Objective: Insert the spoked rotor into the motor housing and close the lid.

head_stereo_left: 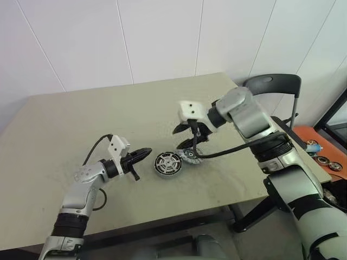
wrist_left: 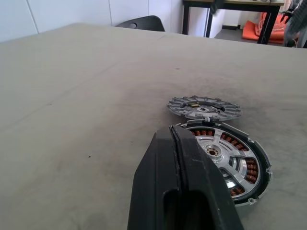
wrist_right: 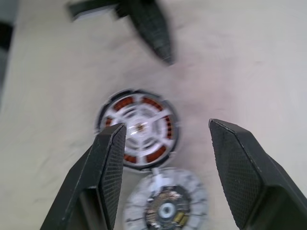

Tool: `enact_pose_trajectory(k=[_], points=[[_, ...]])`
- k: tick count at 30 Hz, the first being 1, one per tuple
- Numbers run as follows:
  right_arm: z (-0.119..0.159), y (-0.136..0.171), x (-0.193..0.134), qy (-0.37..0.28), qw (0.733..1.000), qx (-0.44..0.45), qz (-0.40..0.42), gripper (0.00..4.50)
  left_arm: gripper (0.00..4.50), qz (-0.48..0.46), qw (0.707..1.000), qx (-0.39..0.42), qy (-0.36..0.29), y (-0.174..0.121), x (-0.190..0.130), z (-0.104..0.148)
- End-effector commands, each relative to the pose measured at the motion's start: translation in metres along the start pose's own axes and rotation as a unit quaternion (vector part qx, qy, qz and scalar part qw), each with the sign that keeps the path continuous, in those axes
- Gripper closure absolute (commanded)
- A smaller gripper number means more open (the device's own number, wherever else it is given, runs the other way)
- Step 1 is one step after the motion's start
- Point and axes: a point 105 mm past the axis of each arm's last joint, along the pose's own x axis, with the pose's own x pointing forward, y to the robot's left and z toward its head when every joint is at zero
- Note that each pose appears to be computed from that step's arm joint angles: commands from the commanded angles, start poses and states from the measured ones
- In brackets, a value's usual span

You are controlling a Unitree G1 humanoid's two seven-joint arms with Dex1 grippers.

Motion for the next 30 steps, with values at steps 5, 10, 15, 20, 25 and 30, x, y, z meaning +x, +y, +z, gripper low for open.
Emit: enact_pose_trajectory(k=[5,10,15,20,25,30], points=[[0.027,-0.012,-0.011,-0.225,0.957,0.144,-0.115,1.62,4.5,-0.018,0.999,0.027,-0.013,-0.004,0.004,0.013],[0.019,-0.001,-0.02,-0.319,0.891,0.306,-0.106,1.62,4.5,-0.023,0.999,0.029,-0.01,-0.006,0.004,0.012],[0.004,-0.003,-0.037,-0.384,0.794,0.46,-0.098,1.62,4.5,-0.026,0.999,0.029,-0.011,-0.008,0.005,0.012],[-0.03,0.017,-0.026,-0.396,0.674,0.623,-0.032,1.62,4.5,-0.028,0.999,0.027,-0.011,-0.014,0.005,0.009],[-0.052,0.045,-0.01,-0.386,0.625,0.678,-0.001,1.62,4.5,-0.028,0.999,0.021,-0.009,-0.02,0.006,0.003],[-0.06,0.067,-0.007,-0.368,0.606,0.705,0.016,1.62,4.5,-0.028,0.999,0.019,-0.007,-0.024,0.005,0.001]])
